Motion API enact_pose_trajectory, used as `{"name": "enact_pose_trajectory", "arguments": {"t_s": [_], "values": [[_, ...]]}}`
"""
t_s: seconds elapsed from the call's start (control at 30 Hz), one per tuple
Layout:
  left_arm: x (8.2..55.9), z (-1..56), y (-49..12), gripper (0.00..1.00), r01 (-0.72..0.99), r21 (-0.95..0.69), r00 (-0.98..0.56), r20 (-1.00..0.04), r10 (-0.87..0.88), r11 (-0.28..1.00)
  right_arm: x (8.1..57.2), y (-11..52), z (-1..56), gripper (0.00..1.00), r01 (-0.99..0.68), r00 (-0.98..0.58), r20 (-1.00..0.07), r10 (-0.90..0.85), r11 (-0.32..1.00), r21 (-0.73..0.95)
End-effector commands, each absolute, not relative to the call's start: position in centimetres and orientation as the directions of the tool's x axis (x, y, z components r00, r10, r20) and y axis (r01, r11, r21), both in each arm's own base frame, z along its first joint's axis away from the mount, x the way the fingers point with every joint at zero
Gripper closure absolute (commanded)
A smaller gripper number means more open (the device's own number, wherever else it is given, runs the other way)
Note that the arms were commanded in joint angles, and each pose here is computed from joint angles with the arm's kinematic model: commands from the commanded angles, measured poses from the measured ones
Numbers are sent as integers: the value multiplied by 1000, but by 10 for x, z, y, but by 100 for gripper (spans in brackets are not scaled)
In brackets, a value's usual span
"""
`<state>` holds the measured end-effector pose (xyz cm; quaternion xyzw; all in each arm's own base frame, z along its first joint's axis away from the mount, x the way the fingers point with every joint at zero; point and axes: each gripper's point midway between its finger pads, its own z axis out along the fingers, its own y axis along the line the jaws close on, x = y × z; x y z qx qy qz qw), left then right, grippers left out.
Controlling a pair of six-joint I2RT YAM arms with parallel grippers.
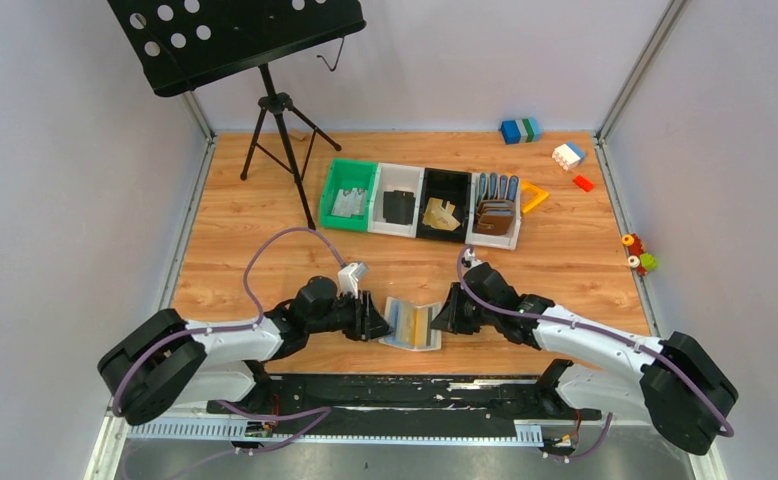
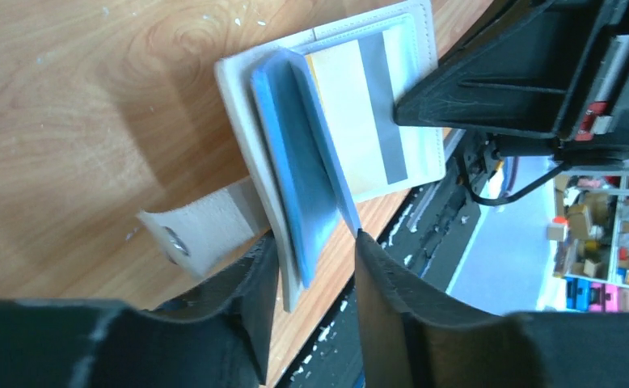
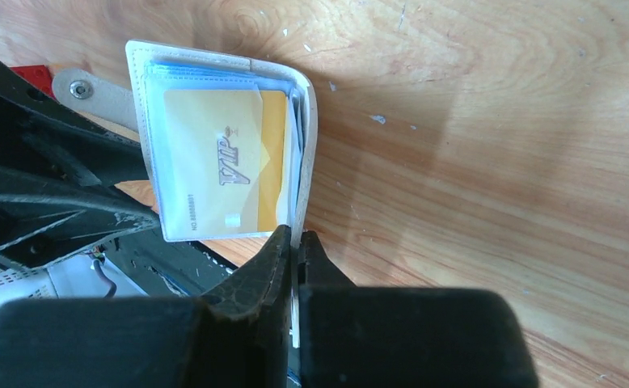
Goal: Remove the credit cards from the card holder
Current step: Remove the credit card from the card holder.
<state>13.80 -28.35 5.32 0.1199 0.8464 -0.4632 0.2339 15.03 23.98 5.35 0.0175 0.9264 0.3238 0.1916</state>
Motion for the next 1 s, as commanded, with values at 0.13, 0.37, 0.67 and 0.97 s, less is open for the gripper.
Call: {"name": "enact_pose_trajectory", "arguments": {"t_s": [0.13,0.37,0.67,0.97], "values": [[140,83,-276,34,425,-784,-832,-535,-147,452,155,252,67,100,-113,-922,-349,166,747,655],[140,81,-282,27,424,-791,-843,-523,-127,441,152,254,65,100,-116,-928,-337,158,738,665],[140,78,-292,43,395,-835,-865,-479,-151,384,150,254,58,100,-93,-933,-317,172,734,672],[142,72,-273,43,370,-795,-849,-500,-173,480,151,245,59,100,-83,-922,-336,191,751,656]]}}
